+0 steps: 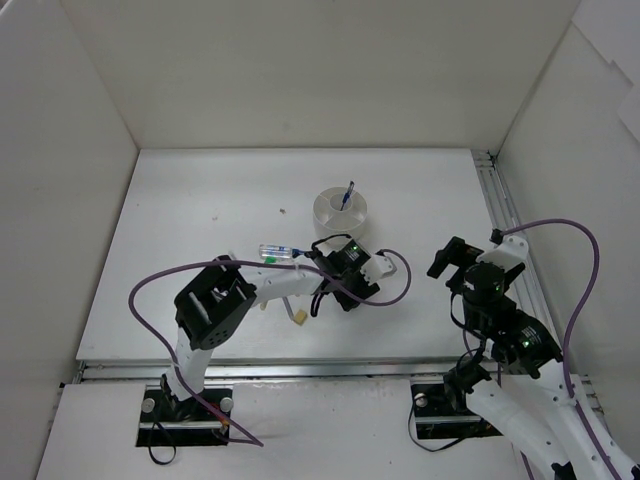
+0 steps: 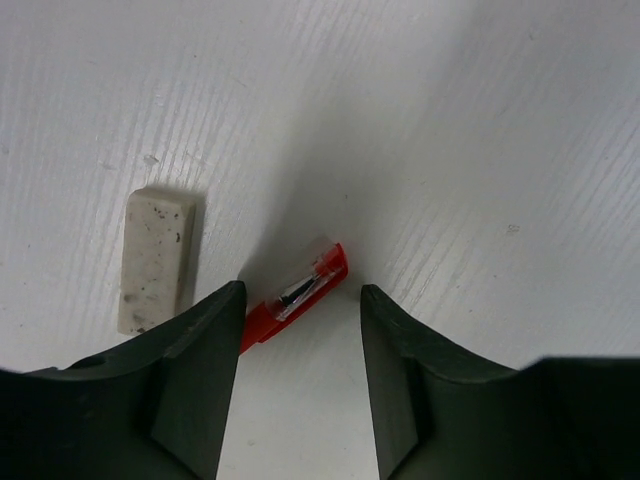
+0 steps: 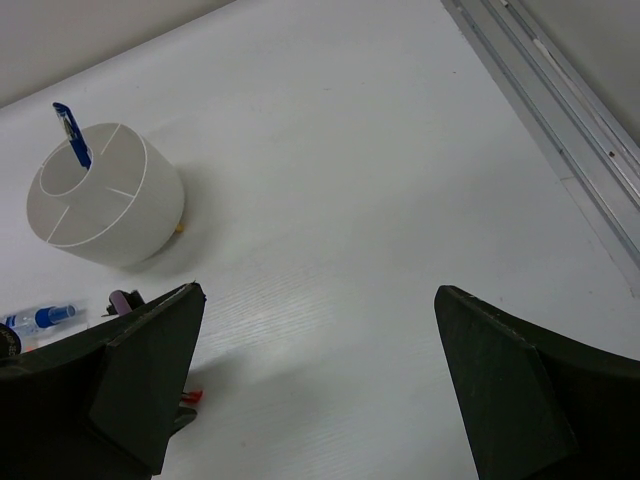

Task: Sort the stationery into containers
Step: Pick up the pen from the center of the board.

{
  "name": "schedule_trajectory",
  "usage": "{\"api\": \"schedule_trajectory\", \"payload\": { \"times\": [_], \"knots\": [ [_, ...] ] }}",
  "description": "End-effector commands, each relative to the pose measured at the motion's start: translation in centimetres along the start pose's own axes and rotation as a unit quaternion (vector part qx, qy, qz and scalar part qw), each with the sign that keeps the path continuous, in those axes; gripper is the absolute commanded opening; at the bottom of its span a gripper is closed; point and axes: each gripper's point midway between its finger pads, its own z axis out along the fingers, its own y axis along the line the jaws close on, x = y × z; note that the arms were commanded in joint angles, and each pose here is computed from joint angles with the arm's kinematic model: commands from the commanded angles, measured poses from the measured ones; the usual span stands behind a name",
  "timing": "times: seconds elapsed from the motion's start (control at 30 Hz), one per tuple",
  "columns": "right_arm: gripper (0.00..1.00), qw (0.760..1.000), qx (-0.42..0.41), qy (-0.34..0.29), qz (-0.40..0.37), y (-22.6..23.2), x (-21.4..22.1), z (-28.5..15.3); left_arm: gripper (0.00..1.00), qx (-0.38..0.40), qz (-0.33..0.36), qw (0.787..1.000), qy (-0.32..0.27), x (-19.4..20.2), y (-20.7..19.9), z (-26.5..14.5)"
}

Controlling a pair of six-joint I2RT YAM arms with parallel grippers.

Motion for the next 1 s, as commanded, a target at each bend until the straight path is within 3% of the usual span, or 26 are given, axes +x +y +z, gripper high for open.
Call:
{"api": "schedule_trajectory", "payload": {
  "times": [0.0,0.5,0.63,0.7,0.97],
  "knots": [
    [0.98,0.999,0.018,-0.024,0.021,-0.4,-1.0,0.2,0.43,-0.024,-0.02,0.999,0.038,2.1,-0.2,-0.1],
    [0.98,0.999,0.024,-0.034,0.028,-1.0,-1.4,-0.2,0.12,-0.072,0.006,0.997,0.009,-0.7,-0.9,-1.4],
    [0.98,0.999,0.028,-0.034,0.027,-1.3,-1.3,-0.3,0.08,-0.077,0.017,0.997,-0.006,-1.8,-1.1,-1.9],
    [0.98,0.999,0.028,-0.035,0.028,-1.3,-1.4,-0.4,0.0,-0.079,0.022,0.997,-0.016,-2.5,-1.4,-2.1],
    [0.98,0.998,0.028,-0.037,0.029,-1.5,-1.5,-0.6,0.0,-0.081,0.027,0.995,-0.057,-4.9,-1.5,-4.7]
  ]
}}
